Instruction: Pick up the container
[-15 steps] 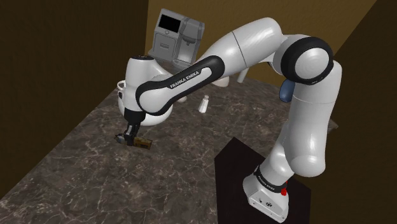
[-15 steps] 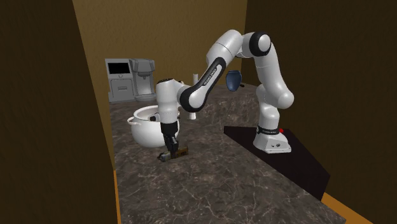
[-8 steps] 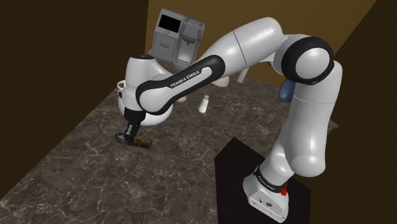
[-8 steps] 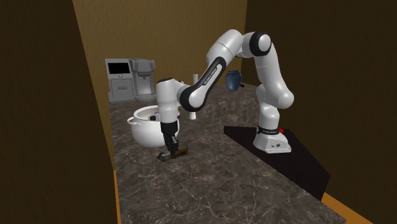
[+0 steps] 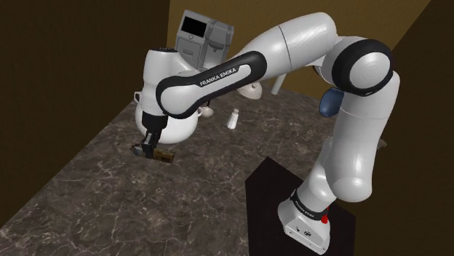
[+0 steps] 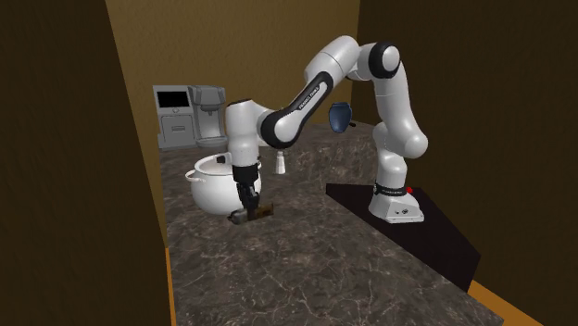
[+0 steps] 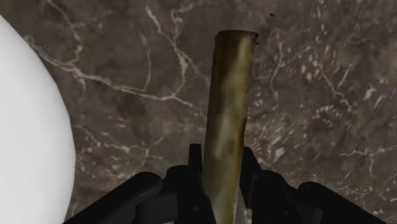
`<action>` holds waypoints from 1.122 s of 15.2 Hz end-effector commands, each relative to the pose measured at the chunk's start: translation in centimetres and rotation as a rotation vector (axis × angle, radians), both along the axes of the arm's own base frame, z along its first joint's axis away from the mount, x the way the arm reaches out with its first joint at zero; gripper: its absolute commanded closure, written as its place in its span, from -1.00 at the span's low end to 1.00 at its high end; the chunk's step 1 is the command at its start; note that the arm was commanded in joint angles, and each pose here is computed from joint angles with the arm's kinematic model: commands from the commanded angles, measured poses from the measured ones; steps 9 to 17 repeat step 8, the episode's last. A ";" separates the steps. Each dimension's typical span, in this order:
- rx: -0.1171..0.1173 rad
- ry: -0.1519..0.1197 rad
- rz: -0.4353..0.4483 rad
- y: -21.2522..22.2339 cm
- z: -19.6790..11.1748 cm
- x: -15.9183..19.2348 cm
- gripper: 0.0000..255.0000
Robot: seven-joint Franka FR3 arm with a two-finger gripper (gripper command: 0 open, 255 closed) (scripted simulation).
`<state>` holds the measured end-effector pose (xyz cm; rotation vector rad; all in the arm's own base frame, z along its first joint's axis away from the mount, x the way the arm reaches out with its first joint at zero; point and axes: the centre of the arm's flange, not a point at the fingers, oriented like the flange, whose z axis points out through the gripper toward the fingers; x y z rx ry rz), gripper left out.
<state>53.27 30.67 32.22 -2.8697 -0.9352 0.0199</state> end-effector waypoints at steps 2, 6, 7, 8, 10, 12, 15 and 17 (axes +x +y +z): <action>0.000 0.000 0.000 0.0 1.6 0.0 1.00; 0.000 0.000 0.000 0.0 3.7 0.0 1.00; 0.000 0.000 0.000 0.0 3.7 -0.1 1.00; 0.000 0.000 0.000 0.0 3.7 -0.1 1.00; 0.000 0.000 0.000 0.0 3.7 -0.1 1.00; 0.000 0.000 0.000 0.0 3.7 -0.1 1.00; 0.000 0.000 0.000 0.0 3.7 -0.1 1.00; 0.000 0.000 0.000 0.0 3.7 -0.1 1.00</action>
